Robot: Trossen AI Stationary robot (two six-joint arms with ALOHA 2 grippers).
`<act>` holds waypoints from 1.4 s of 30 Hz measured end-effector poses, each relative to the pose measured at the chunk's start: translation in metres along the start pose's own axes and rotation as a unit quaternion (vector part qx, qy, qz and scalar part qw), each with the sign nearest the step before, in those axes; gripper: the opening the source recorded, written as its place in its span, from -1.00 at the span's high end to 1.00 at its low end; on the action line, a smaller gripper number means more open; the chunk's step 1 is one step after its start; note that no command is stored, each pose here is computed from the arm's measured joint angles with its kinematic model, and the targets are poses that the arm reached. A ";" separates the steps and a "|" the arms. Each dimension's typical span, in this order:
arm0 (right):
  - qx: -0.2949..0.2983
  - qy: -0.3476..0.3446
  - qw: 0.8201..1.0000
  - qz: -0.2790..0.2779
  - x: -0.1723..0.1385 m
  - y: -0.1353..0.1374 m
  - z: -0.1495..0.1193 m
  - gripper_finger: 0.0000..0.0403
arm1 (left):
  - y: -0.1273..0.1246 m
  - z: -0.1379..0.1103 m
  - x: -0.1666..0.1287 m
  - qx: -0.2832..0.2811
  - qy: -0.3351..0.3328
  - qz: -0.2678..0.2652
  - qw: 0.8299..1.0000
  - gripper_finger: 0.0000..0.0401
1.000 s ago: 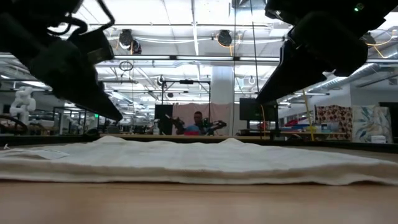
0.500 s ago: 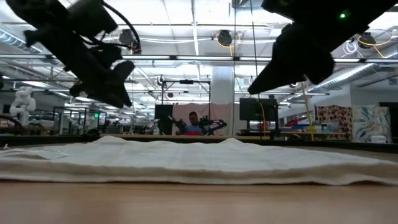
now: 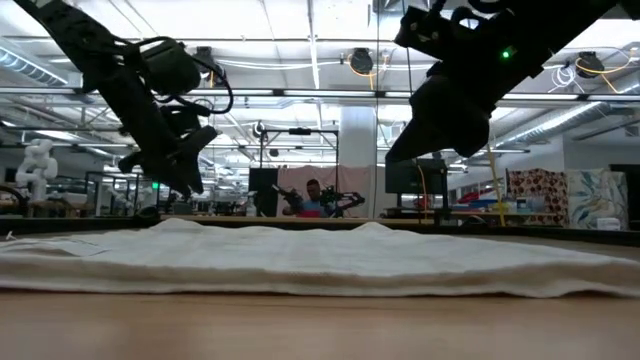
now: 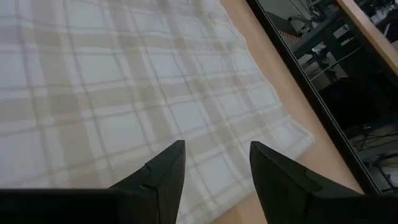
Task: Roll towel
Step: Fold the brown checkered towel
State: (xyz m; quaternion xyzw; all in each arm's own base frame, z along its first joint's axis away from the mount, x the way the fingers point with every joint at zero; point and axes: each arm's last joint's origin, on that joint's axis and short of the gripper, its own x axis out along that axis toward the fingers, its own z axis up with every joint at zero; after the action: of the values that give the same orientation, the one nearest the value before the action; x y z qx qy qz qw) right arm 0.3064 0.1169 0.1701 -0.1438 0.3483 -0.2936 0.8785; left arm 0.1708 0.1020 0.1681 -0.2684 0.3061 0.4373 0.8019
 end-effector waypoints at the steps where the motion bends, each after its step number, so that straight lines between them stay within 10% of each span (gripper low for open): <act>1: -0.003 0.000 1.000 -0.001 0.001 0.000 0.000 0.15 | 0.001 0.001 0.000 0.008 -0.003 0.009 1.000 0.28; 7: -0.005 0.003 1.000 -0.005 0.004 -0.003 0.001 0.15 | 0.010 0.001 0.007 -0.005 0.012 0.032 0.999 0.24; 19: 0.015 0.004 1.000 -0.007 0.006 -0.004 0.002 0.15 | 0.013 0.001 0.032 0.008 0.030 0.040 0.999 -0.55; 42: 0.029 0.004 1.000 0.008 0.007 -0.004 0.004 0.15 | 0.015 -0.003 0.049 0.027 0.044 0.044 0.998 -0.26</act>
State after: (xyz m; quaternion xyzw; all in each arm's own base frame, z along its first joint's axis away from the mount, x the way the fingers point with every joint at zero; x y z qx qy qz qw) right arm 0.3121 0.1096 0.1708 -0.1142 0.3442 -0.2972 0.8833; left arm 0.1784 0.1333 0.1277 -0.2519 0.3644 0.4511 0.7747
